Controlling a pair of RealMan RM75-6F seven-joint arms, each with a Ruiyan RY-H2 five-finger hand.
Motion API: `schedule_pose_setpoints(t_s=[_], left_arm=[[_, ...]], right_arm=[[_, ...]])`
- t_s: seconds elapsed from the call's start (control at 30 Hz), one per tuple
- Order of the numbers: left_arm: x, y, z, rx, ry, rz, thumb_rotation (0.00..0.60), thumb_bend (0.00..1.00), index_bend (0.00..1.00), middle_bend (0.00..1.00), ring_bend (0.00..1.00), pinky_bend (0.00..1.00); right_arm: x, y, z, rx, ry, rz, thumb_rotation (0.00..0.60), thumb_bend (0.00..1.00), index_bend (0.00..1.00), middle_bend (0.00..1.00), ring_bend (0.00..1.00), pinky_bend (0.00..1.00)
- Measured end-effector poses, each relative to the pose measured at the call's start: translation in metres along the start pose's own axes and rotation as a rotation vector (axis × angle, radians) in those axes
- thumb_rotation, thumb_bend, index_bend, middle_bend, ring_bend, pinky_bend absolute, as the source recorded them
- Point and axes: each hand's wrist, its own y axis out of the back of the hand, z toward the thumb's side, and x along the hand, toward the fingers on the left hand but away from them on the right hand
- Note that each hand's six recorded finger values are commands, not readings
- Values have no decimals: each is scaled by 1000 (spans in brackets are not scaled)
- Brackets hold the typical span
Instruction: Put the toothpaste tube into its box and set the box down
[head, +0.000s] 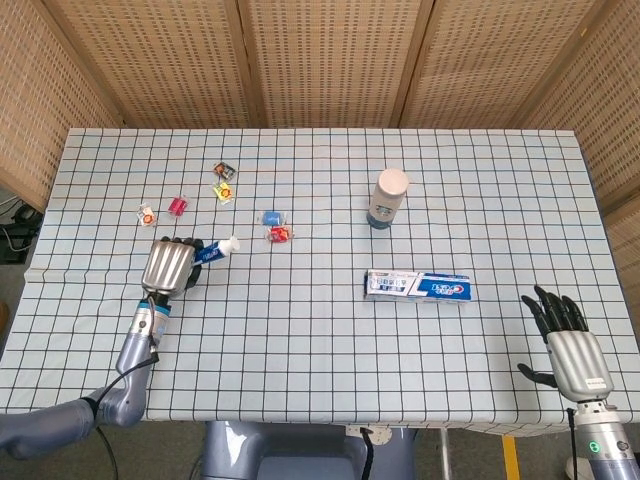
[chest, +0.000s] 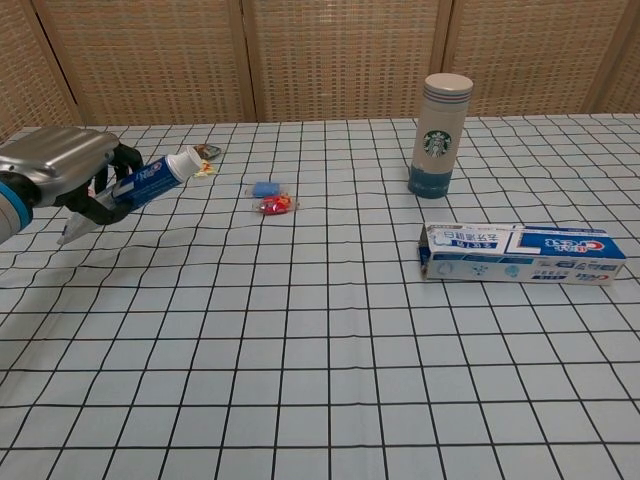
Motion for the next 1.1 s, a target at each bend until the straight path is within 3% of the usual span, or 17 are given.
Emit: schedule_pose_setpoints(t_s=[0.33,0.67,1.1], left_arm=[[-11,47,-19,117,-84,79,600,741,850,540,515,476],[-26,103,-40,184,-121,122,600,735,850,540,514,474],[-27,102,-56,206,-109,111,600,735,848,539,515,474]], right_arm=[[-5,-5,9,7,23,19,600,147,149,0,0,38],[-41,-11,56,45,104,45,600,142,246,0,0,104],[-95,-21,122,61,136,111,600,142,255,0,0,115]])
